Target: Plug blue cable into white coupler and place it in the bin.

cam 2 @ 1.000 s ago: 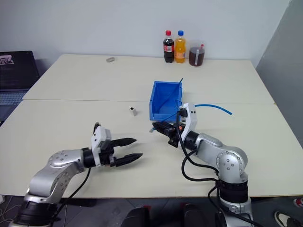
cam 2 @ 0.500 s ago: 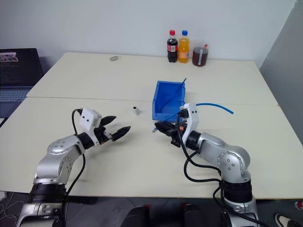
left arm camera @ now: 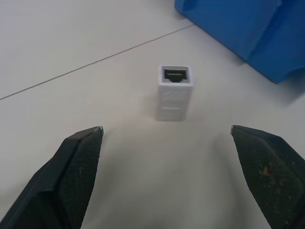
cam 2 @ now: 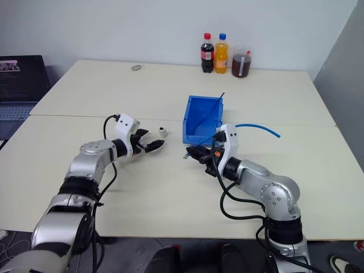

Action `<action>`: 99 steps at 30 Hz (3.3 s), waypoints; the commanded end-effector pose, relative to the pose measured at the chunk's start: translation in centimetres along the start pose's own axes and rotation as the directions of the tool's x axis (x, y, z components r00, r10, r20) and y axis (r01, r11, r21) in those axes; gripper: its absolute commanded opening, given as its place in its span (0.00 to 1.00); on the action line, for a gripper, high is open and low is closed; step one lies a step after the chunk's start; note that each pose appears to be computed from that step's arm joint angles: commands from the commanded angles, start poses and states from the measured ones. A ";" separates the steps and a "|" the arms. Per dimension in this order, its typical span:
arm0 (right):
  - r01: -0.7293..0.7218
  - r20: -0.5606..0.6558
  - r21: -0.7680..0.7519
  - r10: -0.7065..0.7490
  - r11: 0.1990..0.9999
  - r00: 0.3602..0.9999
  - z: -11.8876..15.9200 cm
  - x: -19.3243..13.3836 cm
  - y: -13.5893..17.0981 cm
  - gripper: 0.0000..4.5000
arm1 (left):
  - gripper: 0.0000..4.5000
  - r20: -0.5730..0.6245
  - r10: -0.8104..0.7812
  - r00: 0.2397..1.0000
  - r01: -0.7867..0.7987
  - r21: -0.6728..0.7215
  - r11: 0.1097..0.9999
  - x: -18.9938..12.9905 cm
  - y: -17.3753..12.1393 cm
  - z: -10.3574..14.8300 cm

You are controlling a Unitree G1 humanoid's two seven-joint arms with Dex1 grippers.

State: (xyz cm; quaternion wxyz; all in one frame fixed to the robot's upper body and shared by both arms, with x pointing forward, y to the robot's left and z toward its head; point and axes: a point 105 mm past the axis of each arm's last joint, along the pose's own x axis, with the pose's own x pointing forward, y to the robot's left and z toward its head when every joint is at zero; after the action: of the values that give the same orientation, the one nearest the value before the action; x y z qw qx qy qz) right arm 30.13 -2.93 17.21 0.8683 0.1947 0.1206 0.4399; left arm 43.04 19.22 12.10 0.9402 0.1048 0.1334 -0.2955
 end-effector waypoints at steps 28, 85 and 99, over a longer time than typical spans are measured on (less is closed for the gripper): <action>0.003 0.039 -0.043 -0.002 0.999 0.999 0.6 -0.9 0.8 0.02 | 0.18 0.015 0.043 0.999 -0.043 0.066 0.997 2.4 -0.2 1.4; -0.340 -0.256 -0.666 0.224 0.664 0.940 -4.9 3.5 1.6 0.02 | 0.17 -0.355 -0.643 0.679 0.734 0.336 0.590 -4.5 -12.1 -6.2; -0.397 -0.343 -0.688 0.211 0.607 0.916 -5.9 3.5 0.5 0.02 | 0.17 -0.361 -0.639 0.679 0.734 0.333 0.592 -4.7 -11.8 -6.3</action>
State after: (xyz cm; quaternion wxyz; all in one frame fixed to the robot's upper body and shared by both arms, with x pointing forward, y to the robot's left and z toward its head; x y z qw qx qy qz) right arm 29.65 1.51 12.00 0.7725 -0.1972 -0.0048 0.6036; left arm 32.02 13.23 8.15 0.6940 0.2911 0.1429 -0.6428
